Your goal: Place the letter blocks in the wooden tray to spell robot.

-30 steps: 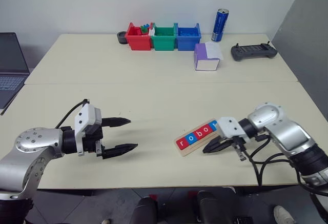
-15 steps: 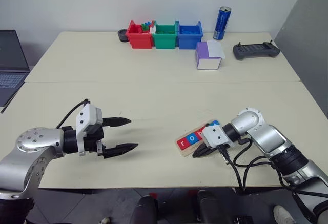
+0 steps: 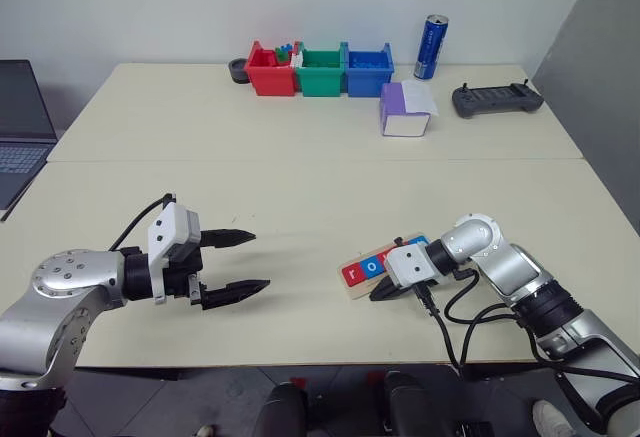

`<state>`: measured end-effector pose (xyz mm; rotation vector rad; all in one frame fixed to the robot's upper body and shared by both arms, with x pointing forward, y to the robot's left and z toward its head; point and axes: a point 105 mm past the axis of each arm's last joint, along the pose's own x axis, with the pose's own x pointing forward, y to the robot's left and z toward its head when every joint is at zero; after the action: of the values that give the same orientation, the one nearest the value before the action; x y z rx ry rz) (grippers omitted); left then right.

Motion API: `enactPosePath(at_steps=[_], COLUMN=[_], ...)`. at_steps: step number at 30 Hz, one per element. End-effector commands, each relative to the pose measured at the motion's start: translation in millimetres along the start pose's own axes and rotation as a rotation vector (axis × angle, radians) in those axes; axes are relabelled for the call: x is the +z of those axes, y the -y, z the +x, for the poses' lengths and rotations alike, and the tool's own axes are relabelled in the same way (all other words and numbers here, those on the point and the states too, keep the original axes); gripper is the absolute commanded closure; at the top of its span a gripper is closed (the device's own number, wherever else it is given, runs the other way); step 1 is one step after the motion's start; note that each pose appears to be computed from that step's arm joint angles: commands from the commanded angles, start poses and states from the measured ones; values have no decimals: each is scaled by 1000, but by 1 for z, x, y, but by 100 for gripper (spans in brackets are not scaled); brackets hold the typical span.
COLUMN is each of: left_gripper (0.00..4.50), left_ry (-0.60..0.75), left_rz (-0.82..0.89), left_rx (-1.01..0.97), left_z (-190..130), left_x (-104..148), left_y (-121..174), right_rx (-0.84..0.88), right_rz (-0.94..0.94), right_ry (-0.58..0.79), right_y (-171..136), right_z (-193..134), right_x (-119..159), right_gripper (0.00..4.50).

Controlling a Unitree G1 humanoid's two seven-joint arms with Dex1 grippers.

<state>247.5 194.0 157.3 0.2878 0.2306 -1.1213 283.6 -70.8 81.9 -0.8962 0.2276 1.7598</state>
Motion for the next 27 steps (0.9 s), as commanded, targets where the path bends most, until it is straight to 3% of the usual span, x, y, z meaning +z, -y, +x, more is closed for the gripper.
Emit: enactPosePath(at_steps=[1, 19, 23, 27], left_gripper=[0, 0, 0, 0], left_ry=[11, 11, 14, 24], left_rz=[42, 47, 48, 52], left_rx=[4, 9, 10, 13], left_z=[-2, -3, -3, -5], left_x=[9, 10, 11, 14], left_y=[-1, -3, -2, -2], right_rx=[-48, -60, 44, 39], right_rz=[-3, 7, 7, 97], right_ry=[-22, -16, 51, 145], right_y=[10, 23, 4, 1], right_z=[-1, -8, -22, -55], right_x=[1, 11, 27, 50], right_gripper=[448, 448, 448, 448])
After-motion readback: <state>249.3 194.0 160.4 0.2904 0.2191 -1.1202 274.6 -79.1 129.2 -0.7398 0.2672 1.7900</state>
